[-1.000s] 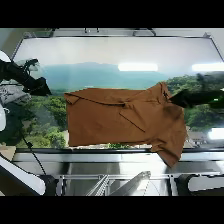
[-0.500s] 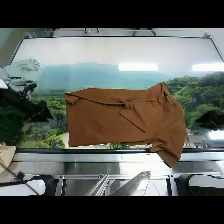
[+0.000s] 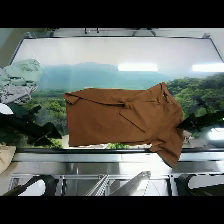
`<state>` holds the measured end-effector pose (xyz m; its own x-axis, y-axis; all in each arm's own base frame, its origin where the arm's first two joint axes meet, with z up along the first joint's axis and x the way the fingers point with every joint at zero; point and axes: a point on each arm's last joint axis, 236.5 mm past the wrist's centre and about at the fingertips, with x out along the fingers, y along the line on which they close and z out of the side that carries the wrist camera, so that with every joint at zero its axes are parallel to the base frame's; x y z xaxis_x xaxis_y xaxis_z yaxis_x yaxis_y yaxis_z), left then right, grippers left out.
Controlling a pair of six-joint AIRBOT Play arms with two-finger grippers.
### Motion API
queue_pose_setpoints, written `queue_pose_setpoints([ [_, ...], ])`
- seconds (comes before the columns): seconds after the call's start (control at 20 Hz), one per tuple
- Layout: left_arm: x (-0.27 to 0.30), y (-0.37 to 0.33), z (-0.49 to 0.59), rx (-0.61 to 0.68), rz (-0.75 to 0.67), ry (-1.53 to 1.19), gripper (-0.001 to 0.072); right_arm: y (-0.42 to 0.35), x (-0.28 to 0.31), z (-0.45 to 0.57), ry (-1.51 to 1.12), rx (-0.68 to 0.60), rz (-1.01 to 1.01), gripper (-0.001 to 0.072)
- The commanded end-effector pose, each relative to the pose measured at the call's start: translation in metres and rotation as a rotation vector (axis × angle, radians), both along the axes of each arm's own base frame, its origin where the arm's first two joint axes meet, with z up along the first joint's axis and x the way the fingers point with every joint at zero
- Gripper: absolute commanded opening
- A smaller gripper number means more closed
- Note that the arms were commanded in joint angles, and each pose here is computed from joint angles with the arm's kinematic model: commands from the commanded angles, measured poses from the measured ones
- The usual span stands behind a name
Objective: Fold the shirts.
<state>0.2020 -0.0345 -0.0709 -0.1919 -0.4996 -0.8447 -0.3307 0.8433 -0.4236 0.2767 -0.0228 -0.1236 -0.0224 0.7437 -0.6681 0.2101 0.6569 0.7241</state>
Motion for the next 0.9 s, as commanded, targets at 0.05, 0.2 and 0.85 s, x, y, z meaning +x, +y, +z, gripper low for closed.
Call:
queue_pose_setpoints([
  [0.05, -0.014, -0.014, -0.008, -0.038, 0.037, 0.015, 0.0710, 0.027, 0.009, -0.004, -0.030, 0.021, 0.079, 0.0021],
  [0.2, -0.019, -0.014, -0.018, -0.025, 0.047, 0.021, 0.0709, 0.023, 0.015, -0.002, -0.044, 0.012, 0.078, 0.0021],
  [0.85, -0.007, -0.111, -0.046, -0.415, -0.105, 0.067, 0.0147, 0.029, 0.021, 0.008, -0.056, 0.055, 0.061, 0.0021],
])
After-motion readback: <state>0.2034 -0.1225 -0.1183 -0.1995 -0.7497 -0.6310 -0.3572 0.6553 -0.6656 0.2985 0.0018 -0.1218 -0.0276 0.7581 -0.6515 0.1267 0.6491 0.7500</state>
